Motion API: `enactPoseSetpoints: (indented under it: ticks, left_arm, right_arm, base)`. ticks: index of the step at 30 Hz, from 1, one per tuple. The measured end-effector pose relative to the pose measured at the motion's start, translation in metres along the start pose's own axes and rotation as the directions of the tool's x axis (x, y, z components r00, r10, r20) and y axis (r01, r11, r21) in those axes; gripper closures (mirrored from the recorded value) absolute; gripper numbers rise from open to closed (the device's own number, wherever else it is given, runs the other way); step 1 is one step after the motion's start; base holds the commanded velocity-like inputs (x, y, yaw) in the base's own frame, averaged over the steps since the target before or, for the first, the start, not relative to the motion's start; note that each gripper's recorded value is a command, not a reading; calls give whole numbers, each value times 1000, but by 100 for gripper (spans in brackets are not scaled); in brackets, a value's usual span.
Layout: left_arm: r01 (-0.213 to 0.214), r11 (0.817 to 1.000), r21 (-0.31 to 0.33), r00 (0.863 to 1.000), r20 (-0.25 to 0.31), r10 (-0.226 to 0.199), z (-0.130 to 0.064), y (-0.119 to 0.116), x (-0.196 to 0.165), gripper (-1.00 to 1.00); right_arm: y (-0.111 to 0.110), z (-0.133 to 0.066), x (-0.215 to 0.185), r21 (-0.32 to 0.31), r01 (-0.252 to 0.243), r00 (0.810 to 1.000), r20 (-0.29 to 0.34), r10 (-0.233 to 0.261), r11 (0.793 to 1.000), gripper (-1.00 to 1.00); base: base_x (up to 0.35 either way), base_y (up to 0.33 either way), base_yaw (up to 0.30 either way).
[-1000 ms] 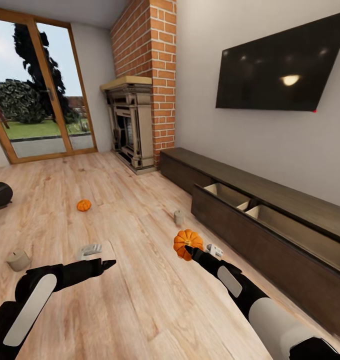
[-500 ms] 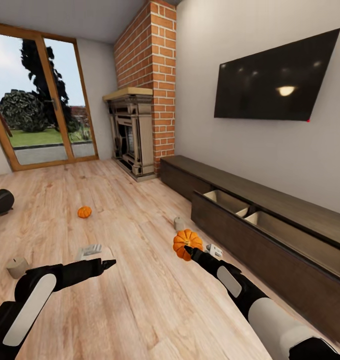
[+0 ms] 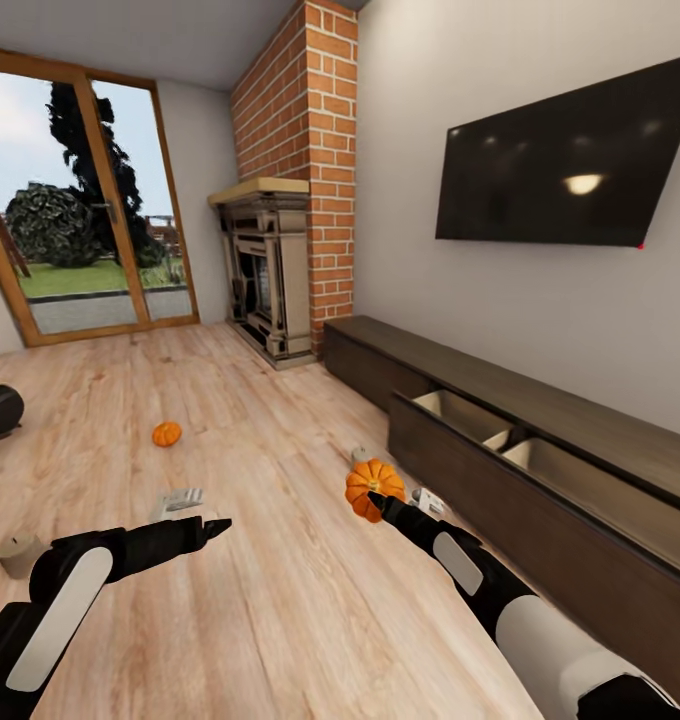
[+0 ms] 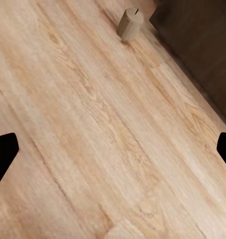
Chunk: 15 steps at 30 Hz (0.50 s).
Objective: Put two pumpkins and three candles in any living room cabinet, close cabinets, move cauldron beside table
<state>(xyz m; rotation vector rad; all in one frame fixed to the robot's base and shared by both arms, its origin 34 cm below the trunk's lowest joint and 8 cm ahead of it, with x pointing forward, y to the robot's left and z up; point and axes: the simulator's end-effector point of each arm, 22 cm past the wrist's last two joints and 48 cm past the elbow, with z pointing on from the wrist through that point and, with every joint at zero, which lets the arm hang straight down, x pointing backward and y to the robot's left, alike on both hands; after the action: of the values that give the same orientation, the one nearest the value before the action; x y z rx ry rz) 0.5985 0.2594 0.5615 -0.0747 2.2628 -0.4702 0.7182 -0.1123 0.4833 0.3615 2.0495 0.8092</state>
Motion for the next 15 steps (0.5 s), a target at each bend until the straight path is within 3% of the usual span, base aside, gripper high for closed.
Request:
enactPoseSetpoints:
  ticks: [5,10,15]
  left_arm:
    - [0,1000,0,1000,5,0,-2,-1,-2,-100]
    - [60,998,-33,996,64,-58,-14,23,-22,-100]
    - [75,997,-36,994,81,-72,-18,28,-27,-100]
  right_arm:
    - [3,-1,0,-4,10,1000,-1,-10,1000,100]
    - [5,-2,-1,-5,16,1000,1,-16,1000,100]
    - [7,-3,-3,-6,19,1000,4,-19,1000,100]
  base:
    - [248,-1,208]
    - [166,-46,227]
    - [84,-31,230]
